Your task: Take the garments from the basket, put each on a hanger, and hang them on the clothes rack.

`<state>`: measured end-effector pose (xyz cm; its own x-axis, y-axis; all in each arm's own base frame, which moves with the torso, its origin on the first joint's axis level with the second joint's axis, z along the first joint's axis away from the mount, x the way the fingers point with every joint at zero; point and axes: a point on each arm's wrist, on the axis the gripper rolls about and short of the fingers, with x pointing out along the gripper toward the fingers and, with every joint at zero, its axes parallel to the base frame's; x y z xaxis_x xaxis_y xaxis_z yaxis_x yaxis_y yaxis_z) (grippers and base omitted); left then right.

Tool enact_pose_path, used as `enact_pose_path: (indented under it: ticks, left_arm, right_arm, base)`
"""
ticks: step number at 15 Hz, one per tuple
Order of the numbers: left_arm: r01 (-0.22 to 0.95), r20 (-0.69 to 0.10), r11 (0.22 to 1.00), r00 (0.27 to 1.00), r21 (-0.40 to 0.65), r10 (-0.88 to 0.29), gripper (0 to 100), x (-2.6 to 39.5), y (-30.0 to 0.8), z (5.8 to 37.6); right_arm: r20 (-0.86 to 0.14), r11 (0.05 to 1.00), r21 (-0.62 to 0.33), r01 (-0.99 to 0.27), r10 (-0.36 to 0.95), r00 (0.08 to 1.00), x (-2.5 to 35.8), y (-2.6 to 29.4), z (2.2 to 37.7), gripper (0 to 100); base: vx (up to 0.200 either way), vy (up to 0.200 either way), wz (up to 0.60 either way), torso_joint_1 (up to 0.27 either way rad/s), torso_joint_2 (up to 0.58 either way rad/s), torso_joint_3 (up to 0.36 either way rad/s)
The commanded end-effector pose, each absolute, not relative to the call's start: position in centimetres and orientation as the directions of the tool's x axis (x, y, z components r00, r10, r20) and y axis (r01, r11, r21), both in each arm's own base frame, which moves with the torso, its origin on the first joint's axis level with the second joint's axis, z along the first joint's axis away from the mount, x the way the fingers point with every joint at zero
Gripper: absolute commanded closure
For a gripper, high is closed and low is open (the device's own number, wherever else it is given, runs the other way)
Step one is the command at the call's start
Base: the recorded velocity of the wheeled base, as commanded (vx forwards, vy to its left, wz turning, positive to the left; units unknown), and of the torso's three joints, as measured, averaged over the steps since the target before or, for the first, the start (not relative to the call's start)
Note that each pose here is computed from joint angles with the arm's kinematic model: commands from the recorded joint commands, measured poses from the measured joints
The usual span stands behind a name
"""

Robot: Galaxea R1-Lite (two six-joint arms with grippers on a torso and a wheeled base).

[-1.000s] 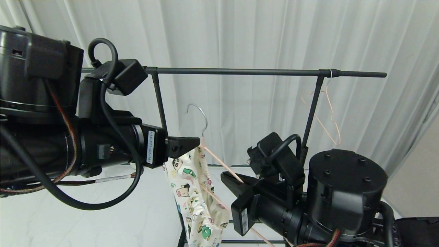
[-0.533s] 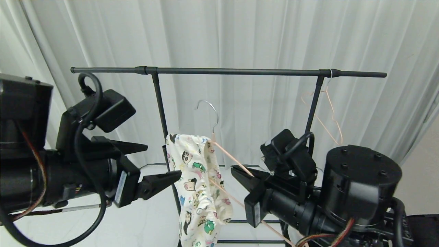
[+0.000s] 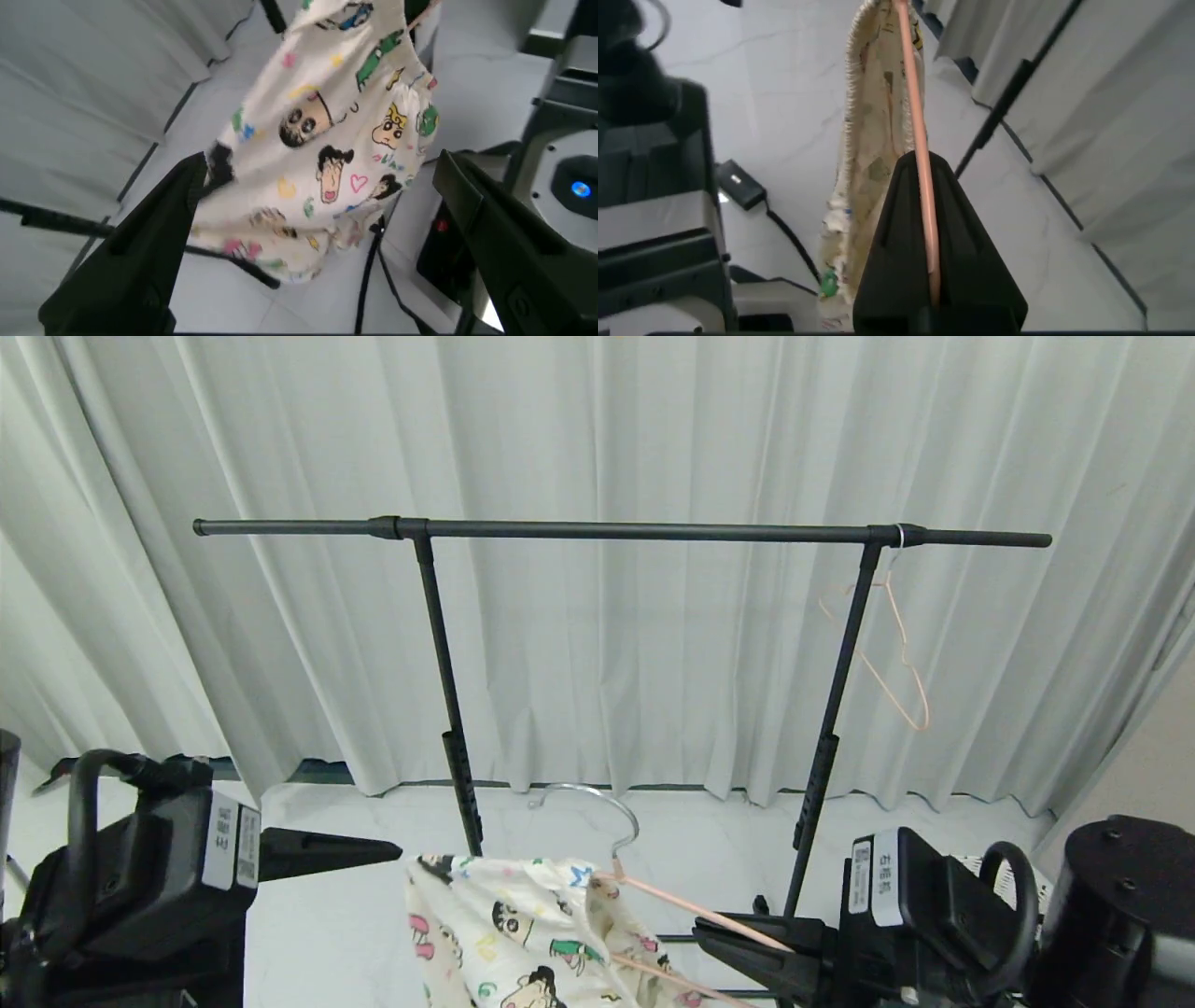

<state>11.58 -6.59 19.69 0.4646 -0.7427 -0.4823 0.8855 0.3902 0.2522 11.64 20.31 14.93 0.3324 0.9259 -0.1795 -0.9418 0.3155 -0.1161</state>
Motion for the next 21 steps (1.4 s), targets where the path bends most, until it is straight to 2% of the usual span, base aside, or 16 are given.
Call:
enact_pose_path:
  ticks: [1, 5, 9, 13, 14, 19, 21]
  left_arm:
    - [0.91, -0.487, 0.329, 0.414, 0.253, -0.769, 0, 10.8, -7.2, 19.3]
    - [0.928, -0.528, 0.302, 0.373, 0.219, -0.763, 0, 11.4, -7.8, 18.5]
    - [0.926, -0.565, 0.321, 0.376, 0.2, -0.734, 0, 12.2, -8.2, 17.8]
    - [0.915, -0.533, 0.337, 0.404, 0.223, -0.743, 0, 12.8, -8.4, 18.0]
    - [0.916, -0.536, 0.335, 0.401, 0.22, -0.743, 100, 12.7, -8.4, 17.8]
    - [0.921, -0.554, 0.327, 0.389, 0.211, -0.736, 100, 12.9, -8.5, 17.3]
    - [0.919, -0.542, 0.326, 0.395, 0.223, -0.741, 100, 12.9, -8.5, 17.2]
  right_arm:
    - [-0.18, 0.265, -0.139, -0.954, 0.941, 0.288, 11.3, 20.1, 14.9, 100]
    - [-0.153, 0.17, -0.188, -0.967, 0.968, 0.2, 10.4, 21.4, 15.1, 100]
    - [-0.093, 0.106, -0.21, -0.972, 0.987, 0.128, 8.8, 22.7, 16.5, 100]
    - [-0.089, 0.082, -0.214, -0.973, 0.991, 0.103, 8.2, 22.9, 16.7, 100]
    - [-0.084, 0.084, -0.216, -0.973, 0.991, 0.104, 8.2, 23.0, 16.8, 100]
    - [-0.081, 0.115, -0.224, -0.968, 0.987, 0.136, 8.3, 22.8, 16.9, 100]
    - [-0.079, 0.132, -0.26, -0.957, 0.984, 0.158, 8.4, 22.7, 16.9, 100]
  base:
    - [0.0, 0.0, 0.0, 0.0, 0.0, 0.0]
    - [0.0, 0.0, 0.0, 0.0, 0.0, 0.0]
    - [0.0, 0.0, 0.0, 0.0, 0.0, 0.0]
    - [0.0, 0.0, 0.0, 0.0, 0.0, 0.0]
    - [0.0, 0.0, 0.0, 0.0, 0.0, 0.0]
    - [0.0, 0.0, 0.0, 0.0, 0.0, 0.0]
    - [0.0, 0.0, 0.0, 0.0, 0.0, 0.0]
